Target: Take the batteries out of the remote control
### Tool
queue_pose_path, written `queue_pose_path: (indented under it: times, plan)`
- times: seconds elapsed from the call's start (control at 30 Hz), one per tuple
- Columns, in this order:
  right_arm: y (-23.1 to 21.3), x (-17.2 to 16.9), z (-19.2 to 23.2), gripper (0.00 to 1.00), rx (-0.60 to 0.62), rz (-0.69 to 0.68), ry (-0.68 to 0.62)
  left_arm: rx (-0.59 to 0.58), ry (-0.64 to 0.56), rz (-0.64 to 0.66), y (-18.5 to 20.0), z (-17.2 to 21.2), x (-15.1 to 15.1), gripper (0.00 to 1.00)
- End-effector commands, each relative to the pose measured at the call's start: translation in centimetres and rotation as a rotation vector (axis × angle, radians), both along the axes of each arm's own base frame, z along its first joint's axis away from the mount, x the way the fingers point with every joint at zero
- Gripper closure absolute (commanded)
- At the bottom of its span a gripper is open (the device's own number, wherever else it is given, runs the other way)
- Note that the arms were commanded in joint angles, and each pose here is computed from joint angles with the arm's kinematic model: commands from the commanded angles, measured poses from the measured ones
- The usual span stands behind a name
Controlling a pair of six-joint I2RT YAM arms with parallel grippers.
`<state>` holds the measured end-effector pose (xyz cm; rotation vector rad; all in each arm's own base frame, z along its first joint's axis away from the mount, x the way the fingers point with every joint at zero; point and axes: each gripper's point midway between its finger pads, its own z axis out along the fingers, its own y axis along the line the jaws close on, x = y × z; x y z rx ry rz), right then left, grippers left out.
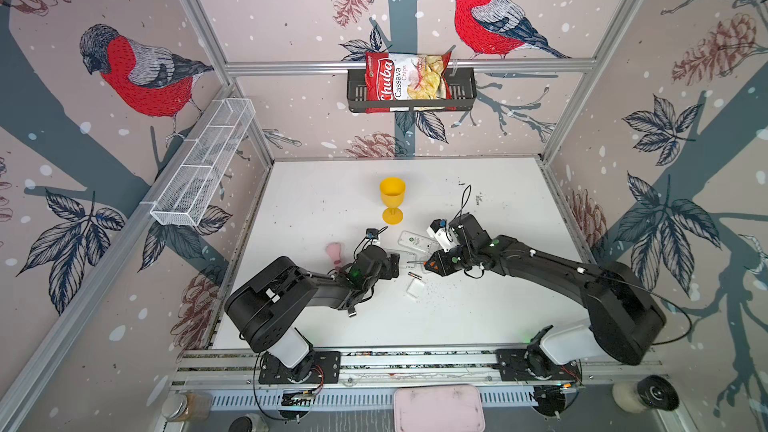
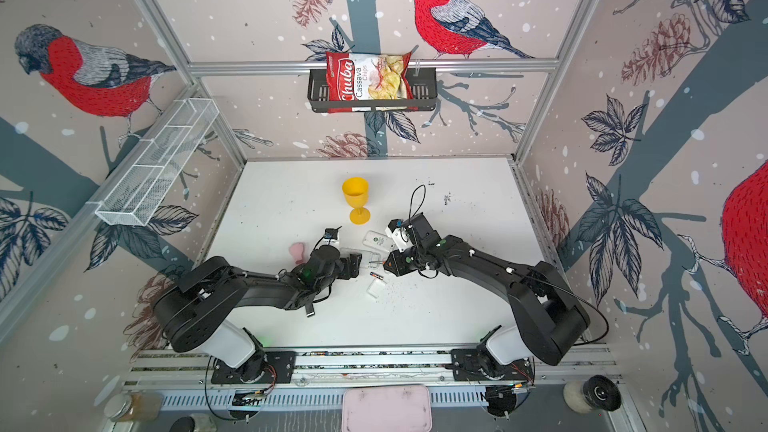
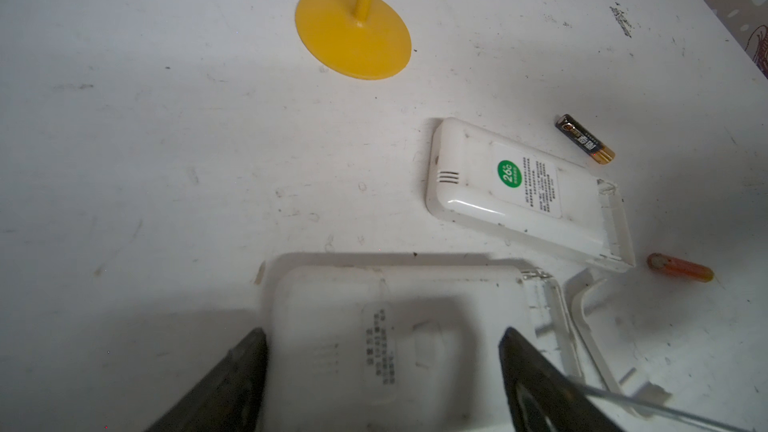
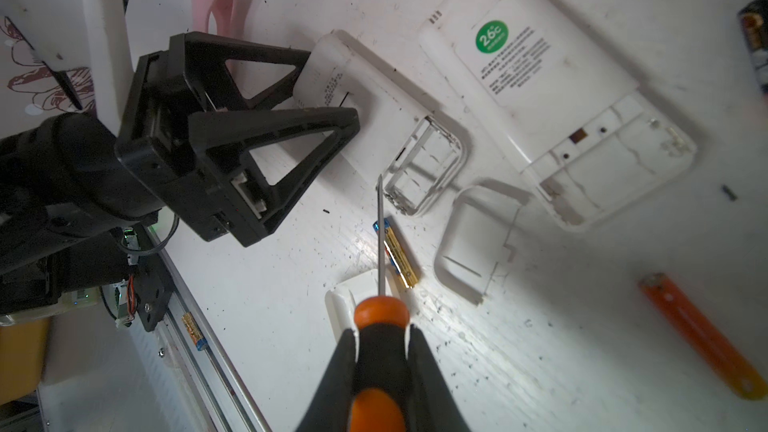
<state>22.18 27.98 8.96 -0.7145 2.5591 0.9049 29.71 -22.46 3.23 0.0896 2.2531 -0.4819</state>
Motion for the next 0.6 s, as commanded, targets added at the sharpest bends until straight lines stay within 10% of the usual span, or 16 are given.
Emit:
queue_pose_path:
  times: [0.0,0.57]
  plan:
    - [-0.3,1.7,1.9,1.00,0.050,-0.066,-0.094,0.021,-0.010,0.002,0.2,0.6,0.2,0.07]
    - [-12.8,9.1,0.2,1.00,-0.081,-0.772,-0.405,-0.009,-0.209,0.063,2.8,9.5,0.1,0.04]
